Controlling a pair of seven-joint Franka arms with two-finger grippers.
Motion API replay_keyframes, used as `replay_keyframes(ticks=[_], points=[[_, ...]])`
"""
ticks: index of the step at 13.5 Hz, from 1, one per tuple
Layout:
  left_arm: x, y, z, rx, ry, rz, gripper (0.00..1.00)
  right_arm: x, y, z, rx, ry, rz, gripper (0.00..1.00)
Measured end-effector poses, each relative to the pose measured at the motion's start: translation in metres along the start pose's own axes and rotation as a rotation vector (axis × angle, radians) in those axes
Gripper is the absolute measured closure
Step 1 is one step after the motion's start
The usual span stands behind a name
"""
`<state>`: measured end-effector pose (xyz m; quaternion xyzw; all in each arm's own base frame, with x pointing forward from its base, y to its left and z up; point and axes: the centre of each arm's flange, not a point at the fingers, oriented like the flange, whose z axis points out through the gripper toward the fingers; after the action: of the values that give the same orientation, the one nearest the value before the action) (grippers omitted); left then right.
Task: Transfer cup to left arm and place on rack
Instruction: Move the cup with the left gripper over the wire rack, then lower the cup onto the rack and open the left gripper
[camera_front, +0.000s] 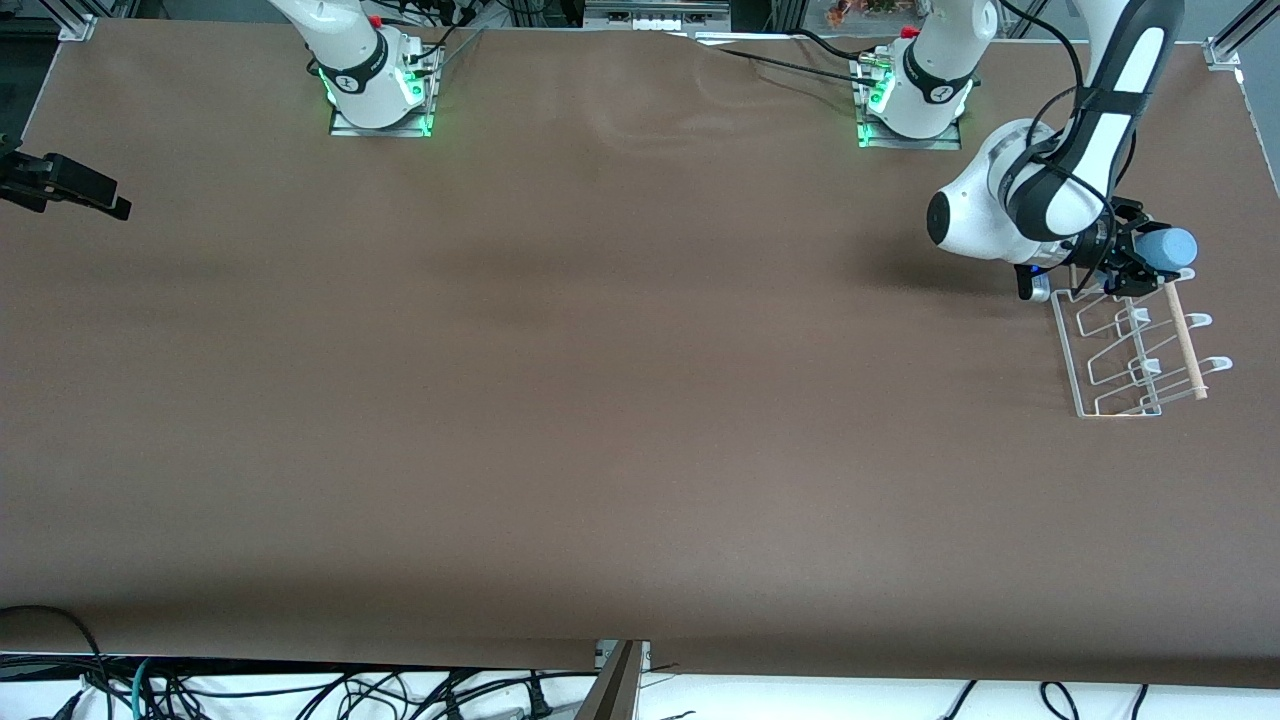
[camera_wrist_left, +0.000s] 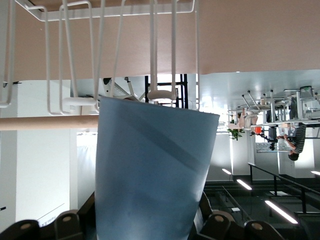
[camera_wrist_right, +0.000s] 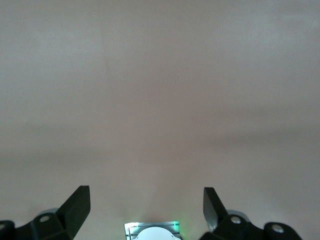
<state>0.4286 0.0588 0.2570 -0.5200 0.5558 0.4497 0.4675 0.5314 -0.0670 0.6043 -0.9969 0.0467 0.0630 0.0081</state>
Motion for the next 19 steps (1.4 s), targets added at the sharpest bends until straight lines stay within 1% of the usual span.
replay_keyframes(ticks=[2,4,7,11,12,13,14,15,16,17,18,19], points=[[0.0,-0.002,0.012,0.013,0.012,-0.004,0.25,-0.002,0.001,0.002,-0.001,-0.02,0.001,0.0],[0.004,0.0,0.018,0.006,0.025,-0.019,0.25,-0.005,0.003,0.003,-0.001,-0.043,0.005,0.0],[0.022,0.003,0.019,0.001,0.043,-0.05,0.25,-0.005,0.003,0.004,-0.001,-0.047,0.006,0.0],[0.039,0.006,0.019,-0.003,0.057,-0.047,0.25,-0.005,0.002,0.004,-0.001,-0.047,0.004,0.0],[0.038,0.004,0.018,-0.001,0.057,-0.053,0.19,-0.005,0.002,0.004,-0.001,-0.047,0.003,0.0],[0.035,-0.001,0.018,0.002,0.057,-0.064,0.08,-0.005,0.002,0.004,-0.002,-0.047,0.003,0.0],[0.031,-0.006,0.017,0.005,0.057,-0.077,0.01,-0.005,0.002,0.004,-0.002,-0.047,0.003,0.0],[0.027,-0.01,0.015,-0.001,0.061,-0.093,0.01,-0.005,0.002,0.004,-0.002,-0.047,0.003,0.0],[0.022,-0.015,0.014,-0.019,0.071,-0.115,0.0,-0.005,0.002,0.004,-0.002,-0.047,0.003,0.0],[0.016,-0.021,0.013,-0.053,0.09,-0.148,0.0,-0.005,0.002,0.004,-0.001,-0.047,0.003,0.0],[0.006,-0.027,0.01,-0.115,0.124,-0.201,0.0,-0.005,0.002,0.004,-0.001,-0.048,0.003,0.0],[-0.01,-0.038,0.006,-0.206,0.182,-0.277,0.0,-0.005,0.002,0.004,-0.001,-0.048,0.003,0.0]])
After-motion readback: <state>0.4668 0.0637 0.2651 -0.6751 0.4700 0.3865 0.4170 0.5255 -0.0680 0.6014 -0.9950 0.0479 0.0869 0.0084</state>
